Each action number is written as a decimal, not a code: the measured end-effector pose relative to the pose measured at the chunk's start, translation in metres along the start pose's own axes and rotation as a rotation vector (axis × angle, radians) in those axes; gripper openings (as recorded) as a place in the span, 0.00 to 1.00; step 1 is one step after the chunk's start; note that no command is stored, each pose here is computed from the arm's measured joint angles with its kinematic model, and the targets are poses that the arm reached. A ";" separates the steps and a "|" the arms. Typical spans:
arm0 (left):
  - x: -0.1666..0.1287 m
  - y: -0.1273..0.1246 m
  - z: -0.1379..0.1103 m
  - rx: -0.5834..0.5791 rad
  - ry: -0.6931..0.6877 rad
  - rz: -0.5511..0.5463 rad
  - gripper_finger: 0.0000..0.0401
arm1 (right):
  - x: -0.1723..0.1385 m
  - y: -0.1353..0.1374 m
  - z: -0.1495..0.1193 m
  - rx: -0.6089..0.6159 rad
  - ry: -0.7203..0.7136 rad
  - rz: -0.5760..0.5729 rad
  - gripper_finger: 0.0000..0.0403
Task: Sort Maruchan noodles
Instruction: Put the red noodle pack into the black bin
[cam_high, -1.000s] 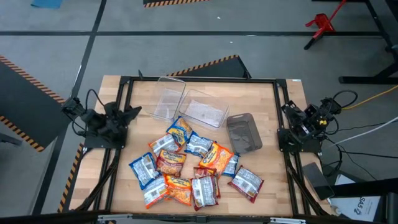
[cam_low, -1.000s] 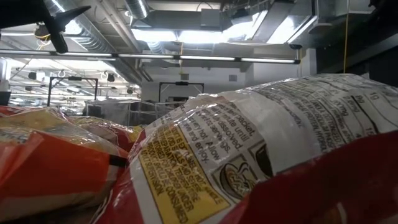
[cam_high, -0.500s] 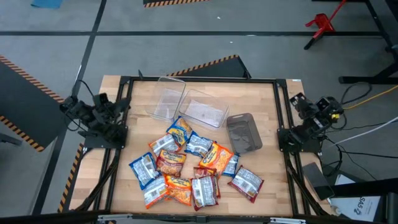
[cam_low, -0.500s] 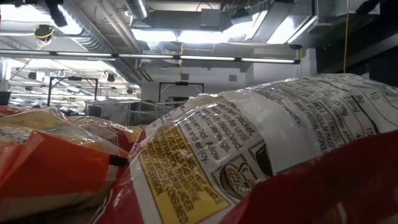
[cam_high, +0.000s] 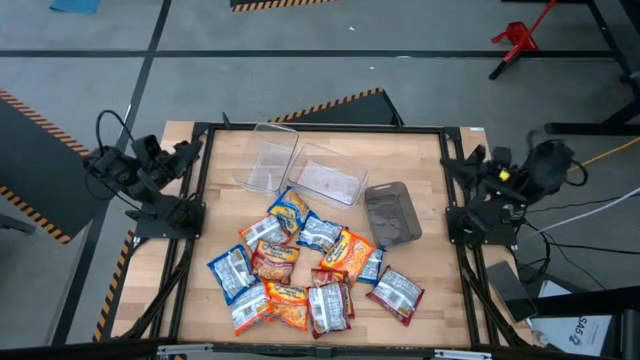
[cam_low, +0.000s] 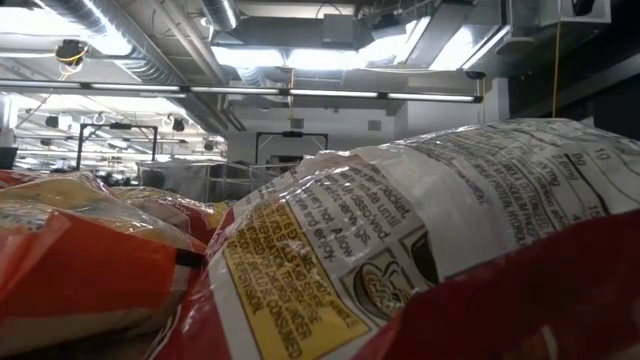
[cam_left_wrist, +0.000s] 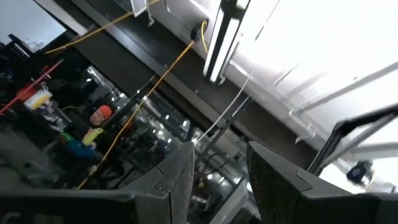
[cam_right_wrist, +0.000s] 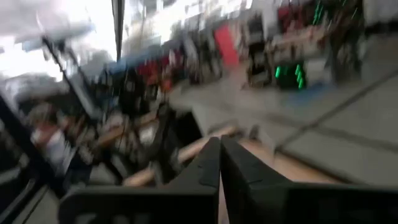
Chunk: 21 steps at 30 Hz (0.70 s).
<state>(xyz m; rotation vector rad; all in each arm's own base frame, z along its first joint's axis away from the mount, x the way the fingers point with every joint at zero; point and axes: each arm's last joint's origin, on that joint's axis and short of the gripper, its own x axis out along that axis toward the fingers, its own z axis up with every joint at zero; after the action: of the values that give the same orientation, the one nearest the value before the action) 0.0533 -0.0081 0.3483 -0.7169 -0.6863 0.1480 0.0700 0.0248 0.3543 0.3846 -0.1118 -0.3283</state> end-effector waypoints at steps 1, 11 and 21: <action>0.002 -0.002 0.000 0.011 0.010 0.006 0.35 | 0.002 0.004 -0.001 0.010 0.043 0.002 0.02; 0.006 -0.005 0.000 0.073 0.027 0.042 0.35 | 0.026 0.045 -0.032 0.167 0.468 0.023 0.29; 0.006 -0.003 -0.003 0.122 0.054 0.072 0.35 | 0.039 0.074 -0.103 0.411 1.162 -0.152 0.57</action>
<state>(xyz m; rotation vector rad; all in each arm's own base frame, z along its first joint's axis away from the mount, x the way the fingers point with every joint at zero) 0.0597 -0.0105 0.3516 -0.6268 -0.5946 0.2335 0.1456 0.1126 0.2899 0.9396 1.0061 -0.1881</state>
